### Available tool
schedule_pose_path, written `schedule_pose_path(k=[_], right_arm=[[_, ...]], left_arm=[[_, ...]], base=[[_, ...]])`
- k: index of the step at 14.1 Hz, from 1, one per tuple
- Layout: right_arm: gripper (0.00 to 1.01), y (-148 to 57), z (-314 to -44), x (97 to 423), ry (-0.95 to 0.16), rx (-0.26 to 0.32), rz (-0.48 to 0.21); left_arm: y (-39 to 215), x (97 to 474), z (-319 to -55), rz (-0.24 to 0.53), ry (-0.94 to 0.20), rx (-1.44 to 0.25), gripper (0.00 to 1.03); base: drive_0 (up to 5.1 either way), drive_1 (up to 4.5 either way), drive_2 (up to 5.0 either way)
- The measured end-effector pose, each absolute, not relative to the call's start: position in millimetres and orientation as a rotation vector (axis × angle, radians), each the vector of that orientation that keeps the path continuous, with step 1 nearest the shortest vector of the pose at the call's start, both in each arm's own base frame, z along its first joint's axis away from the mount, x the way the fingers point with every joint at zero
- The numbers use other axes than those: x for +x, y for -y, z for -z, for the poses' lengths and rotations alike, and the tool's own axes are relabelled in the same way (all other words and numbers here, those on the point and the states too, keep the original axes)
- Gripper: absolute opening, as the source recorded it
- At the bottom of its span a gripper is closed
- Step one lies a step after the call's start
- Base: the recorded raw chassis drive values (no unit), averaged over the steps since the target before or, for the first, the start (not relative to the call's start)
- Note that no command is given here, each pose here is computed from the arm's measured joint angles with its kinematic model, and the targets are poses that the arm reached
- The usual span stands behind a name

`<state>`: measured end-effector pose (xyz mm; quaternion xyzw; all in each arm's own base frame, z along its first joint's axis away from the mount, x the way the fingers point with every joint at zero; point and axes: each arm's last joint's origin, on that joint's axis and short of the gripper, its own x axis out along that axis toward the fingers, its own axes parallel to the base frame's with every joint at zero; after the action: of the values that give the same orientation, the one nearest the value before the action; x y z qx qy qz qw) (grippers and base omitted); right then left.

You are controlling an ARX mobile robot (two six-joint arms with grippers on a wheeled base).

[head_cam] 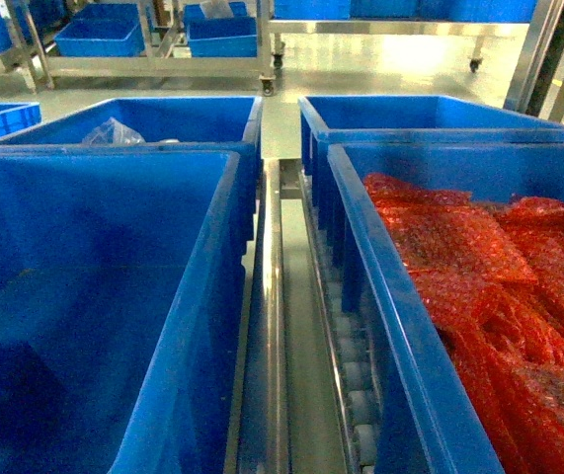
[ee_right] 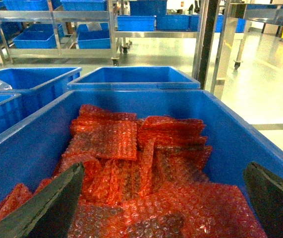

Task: Pick blue part to blue bin on bottom shelf

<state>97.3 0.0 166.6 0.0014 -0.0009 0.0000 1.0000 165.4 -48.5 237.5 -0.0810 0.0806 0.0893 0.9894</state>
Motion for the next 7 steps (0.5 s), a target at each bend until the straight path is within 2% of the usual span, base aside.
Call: schedule_pose_path(k=[2,3,7], right_arm=[[0.98,0,-167,97,0.001,0.003,0.000],[0.98,0,-167,97,0.002,0.002,0.000],[0.98,0,-167,97,0.001,0.002,0.000]], left_arm=[[37,158,-230,-0.045,-0.004,-0.132,0.66],[31,152,-217,-0.015,-0.004,-0.067,0.51],[19,140,-201,-0.001,0.000,-0.019,0.13]], base=[[0.0,0.00,0.0],[0.0,0.00,0.0],[0.0,0.00,0.0]])
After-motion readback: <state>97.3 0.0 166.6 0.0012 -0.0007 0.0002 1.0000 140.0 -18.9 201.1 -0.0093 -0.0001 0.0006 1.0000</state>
